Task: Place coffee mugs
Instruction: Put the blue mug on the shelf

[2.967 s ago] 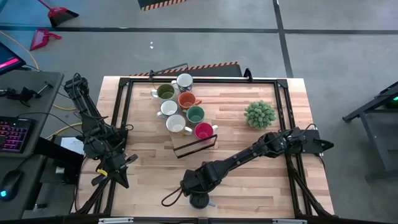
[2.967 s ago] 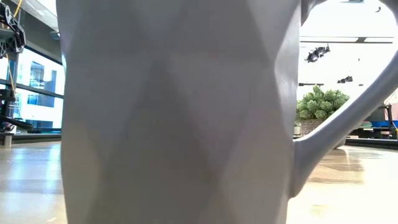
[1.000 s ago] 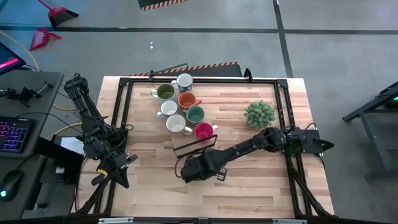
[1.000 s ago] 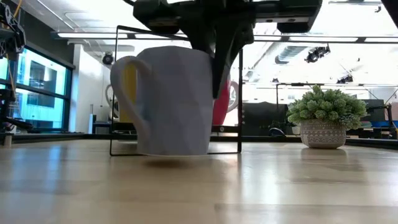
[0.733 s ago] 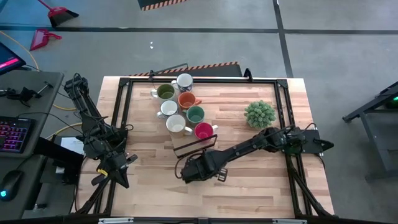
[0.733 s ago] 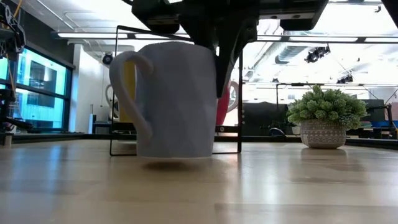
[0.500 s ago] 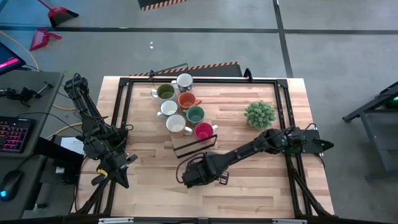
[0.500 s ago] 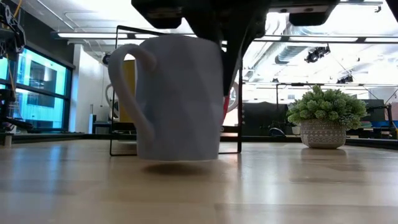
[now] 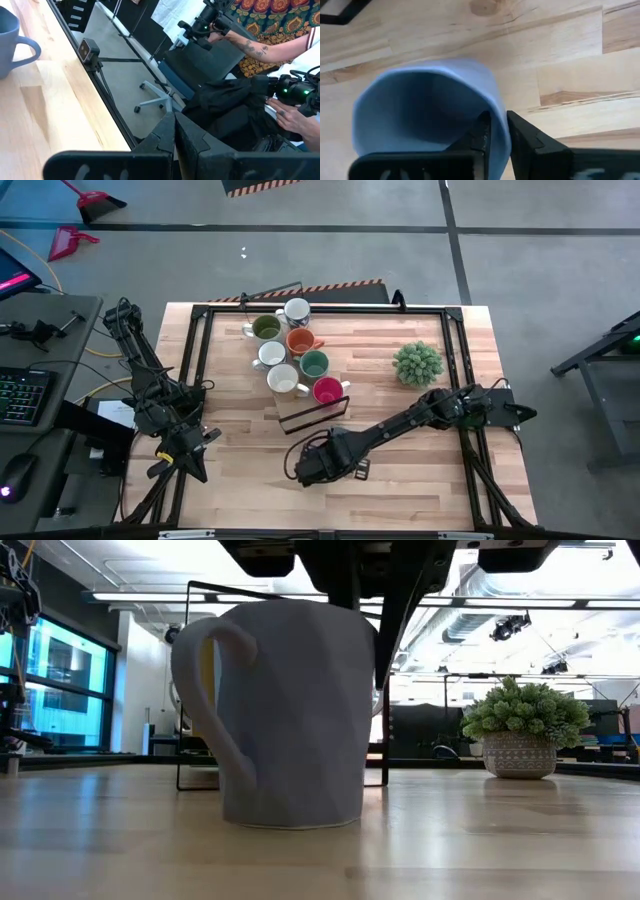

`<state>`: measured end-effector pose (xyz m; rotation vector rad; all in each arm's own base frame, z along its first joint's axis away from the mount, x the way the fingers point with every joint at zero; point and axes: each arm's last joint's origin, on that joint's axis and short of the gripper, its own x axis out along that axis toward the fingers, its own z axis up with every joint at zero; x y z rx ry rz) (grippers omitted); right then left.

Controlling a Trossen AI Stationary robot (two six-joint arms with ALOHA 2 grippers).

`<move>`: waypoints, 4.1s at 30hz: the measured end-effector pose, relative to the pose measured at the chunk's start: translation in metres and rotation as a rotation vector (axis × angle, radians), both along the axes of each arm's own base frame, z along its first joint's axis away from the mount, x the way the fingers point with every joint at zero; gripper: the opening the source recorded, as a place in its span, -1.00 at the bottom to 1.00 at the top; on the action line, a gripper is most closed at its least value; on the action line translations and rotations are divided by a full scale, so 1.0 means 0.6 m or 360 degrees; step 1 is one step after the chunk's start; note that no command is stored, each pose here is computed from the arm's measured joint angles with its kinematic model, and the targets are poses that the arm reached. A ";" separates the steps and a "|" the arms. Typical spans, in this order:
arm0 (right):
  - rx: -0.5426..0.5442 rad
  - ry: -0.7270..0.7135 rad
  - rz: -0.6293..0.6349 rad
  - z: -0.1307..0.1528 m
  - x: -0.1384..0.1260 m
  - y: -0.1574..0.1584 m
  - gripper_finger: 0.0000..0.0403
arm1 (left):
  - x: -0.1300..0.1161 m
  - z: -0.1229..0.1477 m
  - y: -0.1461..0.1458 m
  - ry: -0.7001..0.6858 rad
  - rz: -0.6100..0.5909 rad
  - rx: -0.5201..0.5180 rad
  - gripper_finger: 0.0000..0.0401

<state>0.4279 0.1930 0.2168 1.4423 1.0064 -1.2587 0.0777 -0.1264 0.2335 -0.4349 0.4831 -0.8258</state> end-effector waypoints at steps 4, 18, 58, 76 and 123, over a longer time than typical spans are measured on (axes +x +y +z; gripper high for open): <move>-0.0009 -0.0001 0.0060 0.000 0.000 -0.001 -0.73 | 0.000 0.000 0.000 0.0000 0.0000 0.0000 -1.00; -0.0104 0.0086 0.0279 -0.001 -0.007 -0.009 -0.34 | 0.000 0.000 0.000 0.0009 0.0003 -0.0008 -1.00; -0.0102 0.0034 0.1005 0.000 0.022 -0.061 -0.79 | 0.002 0.000 0.002 0.0013 0.0097 -0.0017 -1.00; -0.0013 -0.0256 -0.0003 -0.001 0.011 0.034 -1.00 | 0.001 0.000 0.001 0.0036 0.0046 -0.0030 -1.00; -0.0224 -0.0101 -0.0010 -0.002 0.008 -0.014 -0.33 | -0.003 -0.003 -0.001 0.0078 -0.0072 -0.0012 -1.00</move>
